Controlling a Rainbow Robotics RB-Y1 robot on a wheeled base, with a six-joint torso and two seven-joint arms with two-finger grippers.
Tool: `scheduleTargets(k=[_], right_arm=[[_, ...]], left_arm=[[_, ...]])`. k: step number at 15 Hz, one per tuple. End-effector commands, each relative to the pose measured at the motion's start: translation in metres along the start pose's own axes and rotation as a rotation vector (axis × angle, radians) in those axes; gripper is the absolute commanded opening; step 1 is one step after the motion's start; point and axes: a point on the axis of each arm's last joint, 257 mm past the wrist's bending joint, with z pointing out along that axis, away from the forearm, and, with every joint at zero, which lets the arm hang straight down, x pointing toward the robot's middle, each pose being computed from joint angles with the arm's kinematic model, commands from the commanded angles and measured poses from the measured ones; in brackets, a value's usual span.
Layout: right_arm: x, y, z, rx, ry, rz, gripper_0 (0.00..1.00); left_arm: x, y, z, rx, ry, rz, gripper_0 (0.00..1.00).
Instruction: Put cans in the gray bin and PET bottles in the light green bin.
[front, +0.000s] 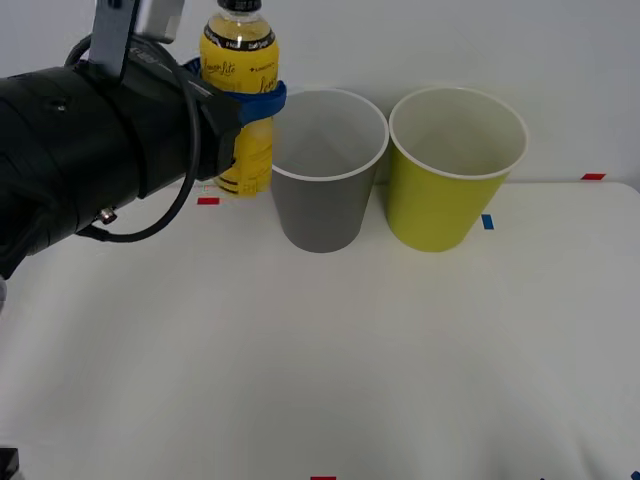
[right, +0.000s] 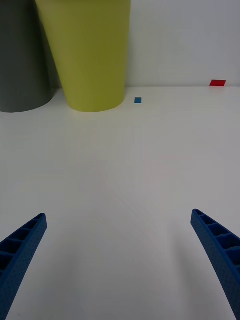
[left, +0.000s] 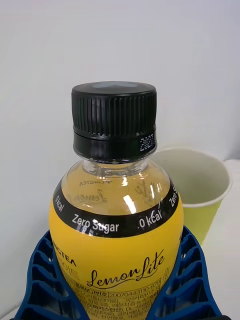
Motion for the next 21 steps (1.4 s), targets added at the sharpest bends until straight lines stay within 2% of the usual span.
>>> scheduleTargets(k=[1, 2, 4, 7, 8, 11, 14, 17, 21], right_arm=[[0.000, 0.000, 0.000, 0.000, 0.000, 0.000, 1.00], [0.000, 0.000, 0.000, 0.000, 0.000, 0.000, 1.00], [0.000, 0.000, 0.000, 0.000, 0.000, 0.000, 1.00], [0.000, 0.000, 0.000, 0.000, 0.000, 0.000, 1.00], [0.000, 0.000, 0.000, 0.000, 0.000, 0.000, 1.00], [0.000, 0.000, 0.000, 0.000, 0.000, 0.000, 1.00], [0.000, 0.000, 0.000, 0.000, 0.000, 0.000, 1.00], [0.000, 0.000, 0.000, 0.000, 0.000, 0.000, 1.00], [0.000, 0.000, 0.000, 0.000, 0.000, 0.000, 1.00]], left_arm=[[-0.016, -0.014, 0.020, 0.029, -0.018, -0.011, 0.00], [-0.027, -0.024, 0.031, 0.044, -0.028, 0.003, 0.00], [-0.049, -0.048, 0.056, 0.089, -0.042, 0.001, 0.00], [-0.075, -0.081, 0.107, 0.158, -0.053, -0.022, 0.00], [-0.075, -0.082, 0.127, 0.152, -0.050, -0.022, 0.00], [-0.073, -0.081, 0.159, 0.145, -0.093, -0.045, 0.00], [-0.062, -0.100, 0.185, 0.155, -0.122, -0.029, 0.00], [-0.060, -0.121, 0.205, 0.190, -0.156, -0.068, 0.00], [-0.063, -0.128, 0.235, 0.190, -0.160, -0.061, 0.00]])
